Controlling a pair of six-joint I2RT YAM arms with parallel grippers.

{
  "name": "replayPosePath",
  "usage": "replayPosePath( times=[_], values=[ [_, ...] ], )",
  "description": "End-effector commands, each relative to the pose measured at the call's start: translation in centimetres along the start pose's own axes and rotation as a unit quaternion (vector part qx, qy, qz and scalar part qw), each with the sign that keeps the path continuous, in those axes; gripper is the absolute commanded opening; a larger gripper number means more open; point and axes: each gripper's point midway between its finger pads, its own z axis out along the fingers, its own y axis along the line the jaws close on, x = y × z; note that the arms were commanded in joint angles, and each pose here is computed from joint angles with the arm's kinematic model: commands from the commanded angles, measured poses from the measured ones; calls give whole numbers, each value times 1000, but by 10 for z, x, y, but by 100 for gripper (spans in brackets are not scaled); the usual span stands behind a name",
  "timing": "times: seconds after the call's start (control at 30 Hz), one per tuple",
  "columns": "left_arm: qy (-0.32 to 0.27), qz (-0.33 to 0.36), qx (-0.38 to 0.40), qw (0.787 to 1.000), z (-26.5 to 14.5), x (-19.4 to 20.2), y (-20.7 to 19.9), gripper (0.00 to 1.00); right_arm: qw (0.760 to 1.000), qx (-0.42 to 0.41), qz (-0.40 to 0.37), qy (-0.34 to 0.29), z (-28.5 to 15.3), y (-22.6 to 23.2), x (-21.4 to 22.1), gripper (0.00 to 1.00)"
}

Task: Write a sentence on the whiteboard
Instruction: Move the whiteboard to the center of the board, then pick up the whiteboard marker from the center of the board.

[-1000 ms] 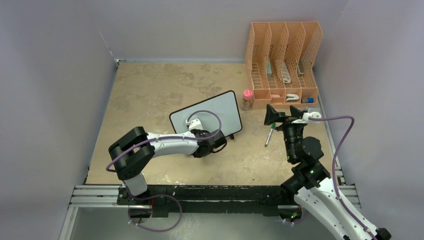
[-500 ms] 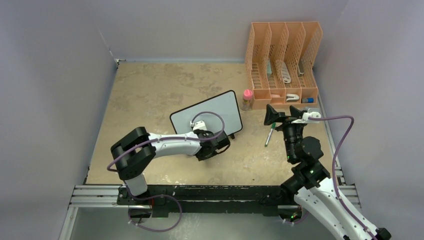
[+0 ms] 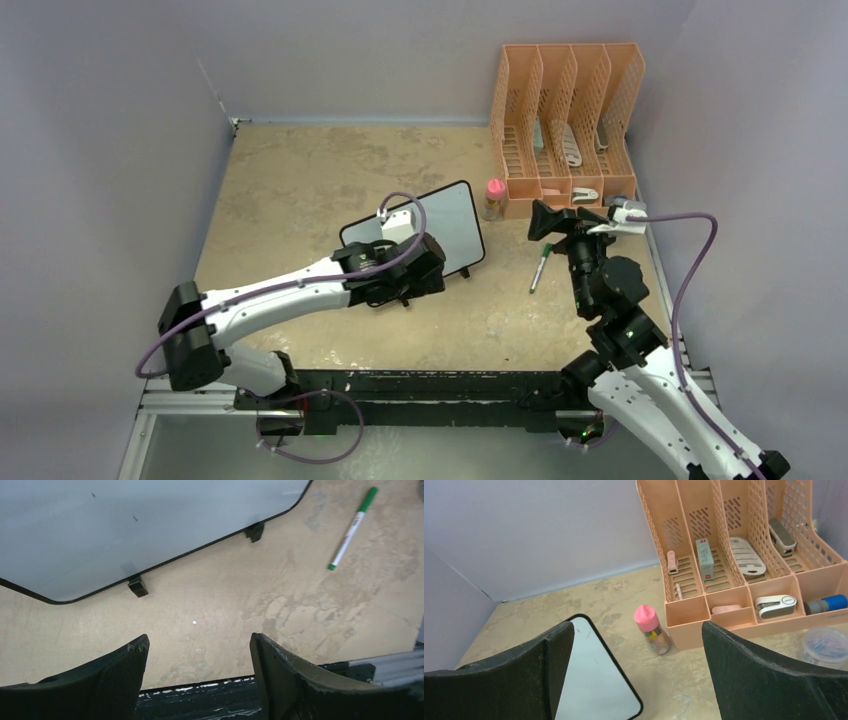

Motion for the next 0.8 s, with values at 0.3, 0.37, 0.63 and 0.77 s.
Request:
replayPosePath(
  times=[0.3,0.37,0.63,0.77],
  values=[
    [-158,100,85,979,-100,-145,23,82,975,139,88,152,17,-4,45,99],
    [-181,108,84,974,-116,-161,30,83,967,155,68,190,18,-7,64,99],
    [-246,98,55,963,-146,-204,73,90,928,198,60,308,15,-25,126,99],
    [-237,88,49,966,-135,-214,87,91,903,237,67,352,15,-63,149,98]
  ],
)
